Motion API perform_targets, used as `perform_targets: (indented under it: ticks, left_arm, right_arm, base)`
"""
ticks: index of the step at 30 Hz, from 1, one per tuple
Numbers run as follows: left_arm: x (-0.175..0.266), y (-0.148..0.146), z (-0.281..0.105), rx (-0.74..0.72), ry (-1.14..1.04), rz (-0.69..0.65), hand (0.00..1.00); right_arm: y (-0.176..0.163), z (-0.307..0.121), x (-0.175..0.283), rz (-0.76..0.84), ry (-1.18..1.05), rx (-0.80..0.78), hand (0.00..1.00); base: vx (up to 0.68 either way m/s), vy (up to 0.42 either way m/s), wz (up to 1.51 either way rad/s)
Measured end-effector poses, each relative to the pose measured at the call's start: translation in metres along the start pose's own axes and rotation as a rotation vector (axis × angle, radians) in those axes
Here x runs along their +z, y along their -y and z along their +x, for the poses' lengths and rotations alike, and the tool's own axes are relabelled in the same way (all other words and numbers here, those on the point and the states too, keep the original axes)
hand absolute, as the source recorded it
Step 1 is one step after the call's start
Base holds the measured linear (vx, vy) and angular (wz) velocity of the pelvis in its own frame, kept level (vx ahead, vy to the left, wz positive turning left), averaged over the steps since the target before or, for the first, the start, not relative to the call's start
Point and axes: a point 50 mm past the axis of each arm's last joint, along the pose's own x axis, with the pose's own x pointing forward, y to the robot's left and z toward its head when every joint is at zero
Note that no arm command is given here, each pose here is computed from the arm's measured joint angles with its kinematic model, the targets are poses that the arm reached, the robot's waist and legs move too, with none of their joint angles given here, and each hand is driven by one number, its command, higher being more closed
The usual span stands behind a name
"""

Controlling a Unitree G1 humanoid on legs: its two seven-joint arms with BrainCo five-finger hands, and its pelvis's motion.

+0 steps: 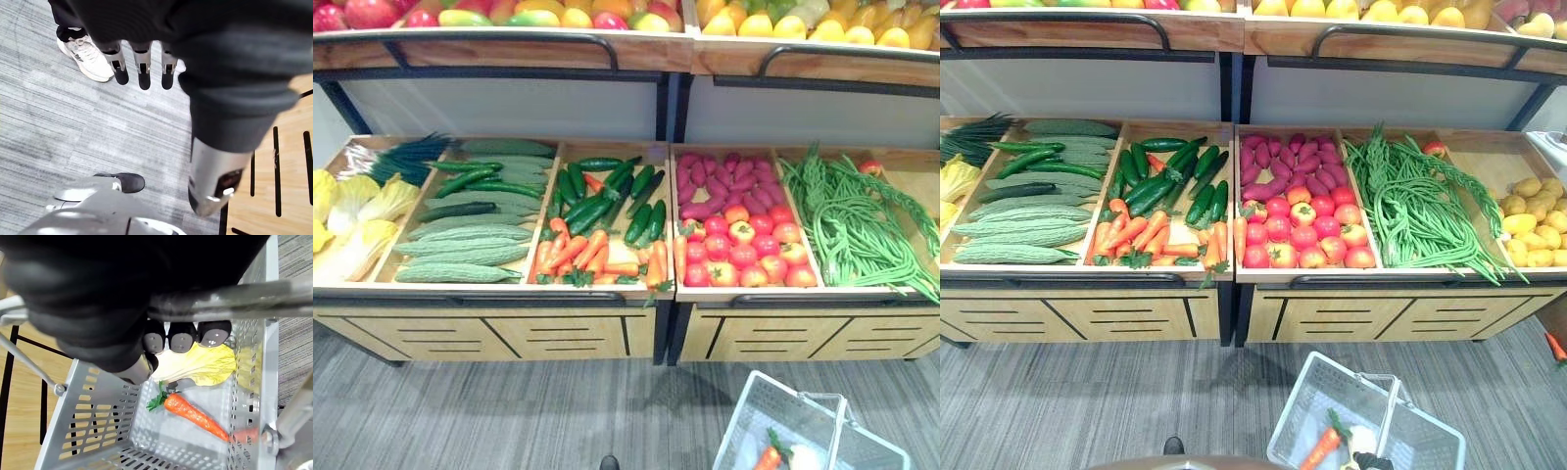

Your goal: Pick vegetable in the basket

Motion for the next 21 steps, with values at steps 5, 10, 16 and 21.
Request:
perform_targets:
  ticks: [5,10,16,21]
  left_arm:
    - [0.008,0.008,0.001,-0.082,0.035,0.079,0.0]
    - [0.012,0.009,0.002,-0.117,0.069,0.162,0.0]
    - [0.011,0.008,0.002,-0.123,0.074,0.2,0.0]
    - [0.03,0.018,0.003,-0.145,0.134,0.215,0.0]
  right_arm:
    - [-0.002,0.001,0.003,-0.016,0.009,0.027,1.0]
    - [-0.002,0.0,0.0,0.01,-0.011,0.029,1.0]
    - [-0.01,-0.001,0.009,0.101,0.044,0.054,1.0]
    - [-0.016,-0.003,0.007,0.117,0.046,0.068,1.0]
  base:
    - [0.06,-0.016,-0.09]
    - [0.07,0.008,-0.04]
    - [0.06,0.08,-0.9]
    - [0.02,0.071,-1.32]
